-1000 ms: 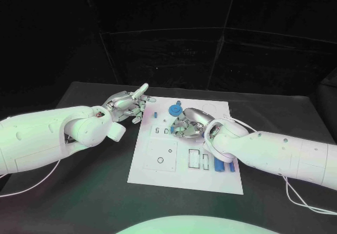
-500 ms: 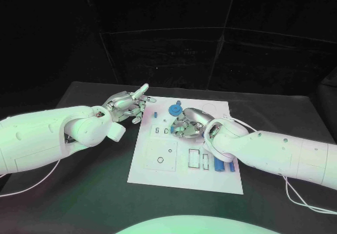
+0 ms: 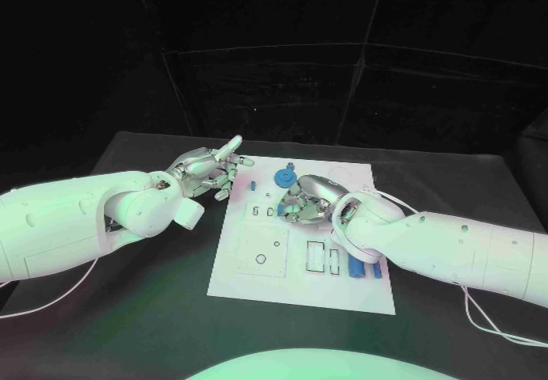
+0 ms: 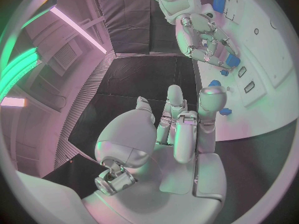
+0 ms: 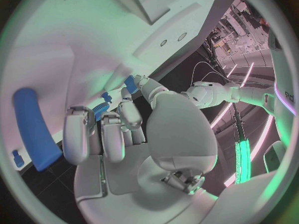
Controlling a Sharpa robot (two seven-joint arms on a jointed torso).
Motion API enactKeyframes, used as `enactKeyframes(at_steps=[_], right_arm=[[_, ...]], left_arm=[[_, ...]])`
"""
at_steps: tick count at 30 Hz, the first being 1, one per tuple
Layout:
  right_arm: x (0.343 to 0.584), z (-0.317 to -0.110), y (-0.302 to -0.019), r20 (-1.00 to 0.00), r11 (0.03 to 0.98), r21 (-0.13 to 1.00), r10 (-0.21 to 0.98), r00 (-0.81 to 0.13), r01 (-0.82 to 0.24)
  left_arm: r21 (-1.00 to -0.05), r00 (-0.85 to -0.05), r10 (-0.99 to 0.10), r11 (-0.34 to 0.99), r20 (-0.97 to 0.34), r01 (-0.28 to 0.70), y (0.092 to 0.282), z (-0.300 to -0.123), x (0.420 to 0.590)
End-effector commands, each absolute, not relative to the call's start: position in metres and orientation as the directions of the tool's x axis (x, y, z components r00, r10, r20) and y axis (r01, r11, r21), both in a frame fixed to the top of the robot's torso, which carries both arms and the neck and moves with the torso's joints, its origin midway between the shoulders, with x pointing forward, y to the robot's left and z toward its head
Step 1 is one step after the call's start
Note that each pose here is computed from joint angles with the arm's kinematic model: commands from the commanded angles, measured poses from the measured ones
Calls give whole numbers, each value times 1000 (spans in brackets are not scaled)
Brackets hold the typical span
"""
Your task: Assemble the parts on the task board
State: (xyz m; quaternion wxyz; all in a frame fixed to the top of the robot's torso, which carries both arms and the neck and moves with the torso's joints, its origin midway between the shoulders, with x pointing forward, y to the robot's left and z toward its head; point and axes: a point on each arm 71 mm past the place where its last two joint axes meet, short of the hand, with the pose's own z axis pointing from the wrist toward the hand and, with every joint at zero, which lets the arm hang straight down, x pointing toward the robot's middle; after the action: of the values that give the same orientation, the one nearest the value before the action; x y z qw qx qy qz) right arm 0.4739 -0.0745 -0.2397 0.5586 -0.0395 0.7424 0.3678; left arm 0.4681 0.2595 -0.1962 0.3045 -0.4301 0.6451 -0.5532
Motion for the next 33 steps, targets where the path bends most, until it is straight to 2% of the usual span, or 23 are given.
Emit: enactKeyframes(at_steps=[1,33], right_arm=[[473,-241,-74,-866,736,485,328,-377,-473],[470,-238,-74,-874,736,477,339,-349,-480]], left_arm=[[-977,-466,-880,15,88,-213,257,-195,468],[-975,-473,-877,19,91,-223,257,-196,468]])
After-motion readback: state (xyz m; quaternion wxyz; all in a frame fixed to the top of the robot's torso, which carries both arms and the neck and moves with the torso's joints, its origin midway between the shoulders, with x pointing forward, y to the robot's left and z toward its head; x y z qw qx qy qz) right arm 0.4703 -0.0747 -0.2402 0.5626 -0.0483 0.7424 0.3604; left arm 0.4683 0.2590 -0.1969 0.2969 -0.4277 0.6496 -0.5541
